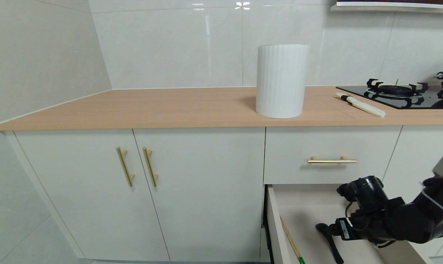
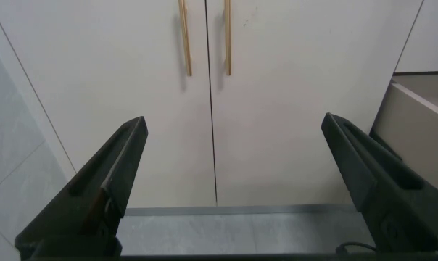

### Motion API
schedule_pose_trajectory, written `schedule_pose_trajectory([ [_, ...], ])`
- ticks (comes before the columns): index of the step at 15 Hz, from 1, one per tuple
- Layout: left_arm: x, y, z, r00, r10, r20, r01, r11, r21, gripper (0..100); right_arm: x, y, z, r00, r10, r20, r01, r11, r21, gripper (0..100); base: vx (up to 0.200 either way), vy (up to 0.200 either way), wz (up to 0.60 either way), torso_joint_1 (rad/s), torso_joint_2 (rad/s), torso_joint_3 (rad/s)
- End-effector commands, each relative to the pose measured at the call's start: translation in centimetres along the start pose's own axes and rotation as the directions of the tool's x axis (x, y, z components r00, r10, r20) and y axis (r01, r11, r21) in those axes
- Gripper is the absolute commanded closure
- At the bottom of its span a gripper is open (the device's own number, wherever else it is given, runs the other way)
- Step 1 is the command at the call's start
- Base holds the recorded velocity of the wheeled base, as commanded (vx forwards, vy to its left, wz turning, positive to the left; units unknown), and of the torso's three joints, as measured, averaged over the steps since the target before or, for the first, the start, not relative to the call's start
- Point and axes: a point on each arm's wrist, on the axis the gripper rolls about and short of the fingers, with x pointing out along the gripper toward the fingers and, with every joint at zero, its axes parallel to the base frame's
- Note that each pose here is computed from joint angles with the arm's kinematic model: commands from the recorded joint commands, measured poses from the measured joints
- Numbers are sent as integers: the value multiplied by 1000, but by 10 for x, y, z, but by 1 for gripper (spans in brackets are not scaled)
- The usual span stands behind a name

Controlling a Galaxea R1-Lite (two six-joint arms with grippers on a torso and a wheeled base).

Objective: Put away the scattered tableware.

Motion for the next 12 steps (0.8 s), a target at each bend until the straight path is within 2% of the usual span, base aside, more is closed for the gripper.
schedule_pose_trajectory([
  [1, 0, 0, 0, 1000, 1, 0, -1, 1000, 0, 0, -74, -3, 15, 988, 40, 150, -39, 999, -9, 0, 0, 0, 0, 0, 0, 0],
  [4, 0, 0, 0, 1000, 1, 0, -1, 1000, 3, 0, -130, 1, 11, 980, 87, 178, -77, 995, -65, 0, 0, 0, 0, 0, 0, 0],
  [8, 0, 0, 0, 1000, 1, 0, -1, 1000, 1, 0, -151, -3, 8, 977, 93, 190, -80, 994, -75, 0, 0, 0, 0, 0, 0, 0],
  [12, 0, 0, 0, 1000, 1, 0, -1, 1000, 1, 0, -152, -2, 5, 978, 97, 184, -80, 992, -95, 0, -200, 0, 0, 1, 2, 1],
])
